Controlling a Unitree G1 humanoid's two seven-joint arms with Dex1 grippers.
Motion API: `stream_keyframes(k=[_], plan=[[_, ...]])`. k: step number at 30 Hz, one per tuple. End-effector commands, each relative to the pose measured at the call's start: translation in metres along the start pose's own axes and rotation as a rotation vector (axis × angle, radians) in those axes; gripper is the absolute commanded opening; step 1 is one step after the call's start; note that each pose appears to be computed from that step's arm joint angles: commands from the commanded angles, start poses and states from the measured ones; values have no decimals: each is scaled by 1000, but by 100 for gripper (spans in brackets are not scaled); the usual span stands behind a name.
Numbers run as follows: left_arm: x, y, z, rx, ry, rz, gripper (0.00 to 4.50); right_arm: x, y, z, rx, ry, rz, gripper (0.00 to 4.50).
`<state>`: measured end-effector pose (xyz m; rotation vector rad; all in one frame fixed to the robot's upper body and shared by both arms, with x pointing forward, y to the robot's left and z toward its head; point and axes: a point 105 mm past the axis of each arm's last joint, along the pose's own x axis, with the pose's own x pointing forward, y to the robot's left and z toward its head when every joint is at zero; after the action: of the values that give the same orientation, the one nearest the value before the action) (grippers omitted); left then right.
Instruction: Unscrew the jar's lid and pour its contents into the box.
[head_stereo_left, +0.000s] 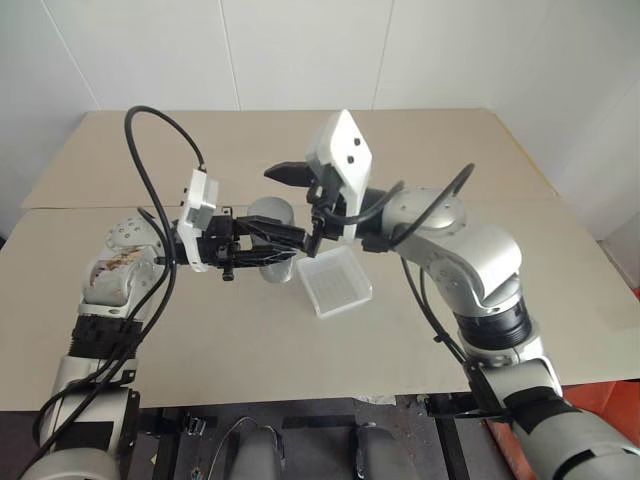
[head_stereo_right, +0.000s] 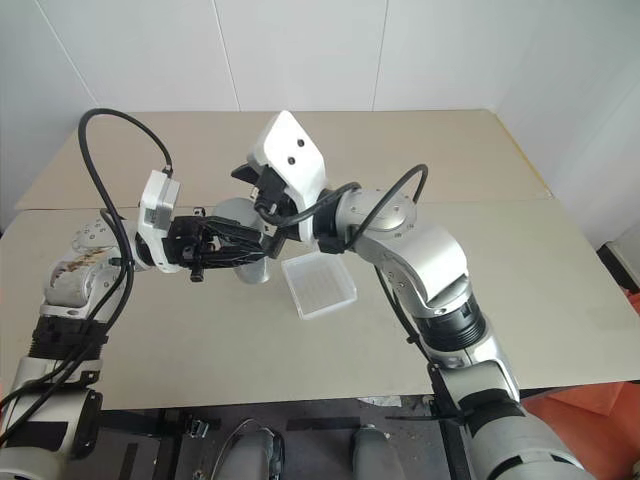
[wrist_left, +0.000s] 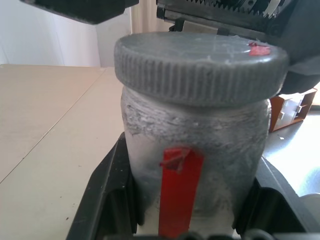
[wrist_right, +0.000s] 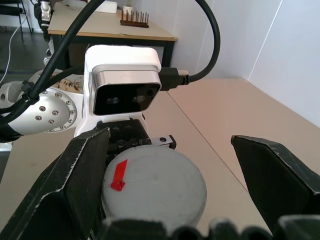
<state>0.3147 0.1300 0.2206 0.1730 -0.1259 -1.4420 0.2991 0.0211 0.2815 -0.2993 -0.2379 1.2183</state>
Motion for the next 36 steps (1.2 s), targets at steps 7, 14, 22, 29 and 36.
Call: stream_keyframes(k=[7, 14, 22, 29, 36], plan=[[-11, -7, 24, 95, -13, -41, 192, -29, -40, -12, -16, 71, -164, 446], [-16, -10, 24, 91, -5, -37, 192, -40, -48, -16, -24, 91, -191, 446], [-19, -12, 24, 88, -4, -34, 192, -57, -60, -23, -26, 125, -253, 446], [-16, -5, 21, 68, -18, -17, 192, -61, -51, -2, -34, 62, -210, 446], [-2, 4, 16, 45, -52, -27, 192, -49, -26, 24, 10, -70, -47, 446]])
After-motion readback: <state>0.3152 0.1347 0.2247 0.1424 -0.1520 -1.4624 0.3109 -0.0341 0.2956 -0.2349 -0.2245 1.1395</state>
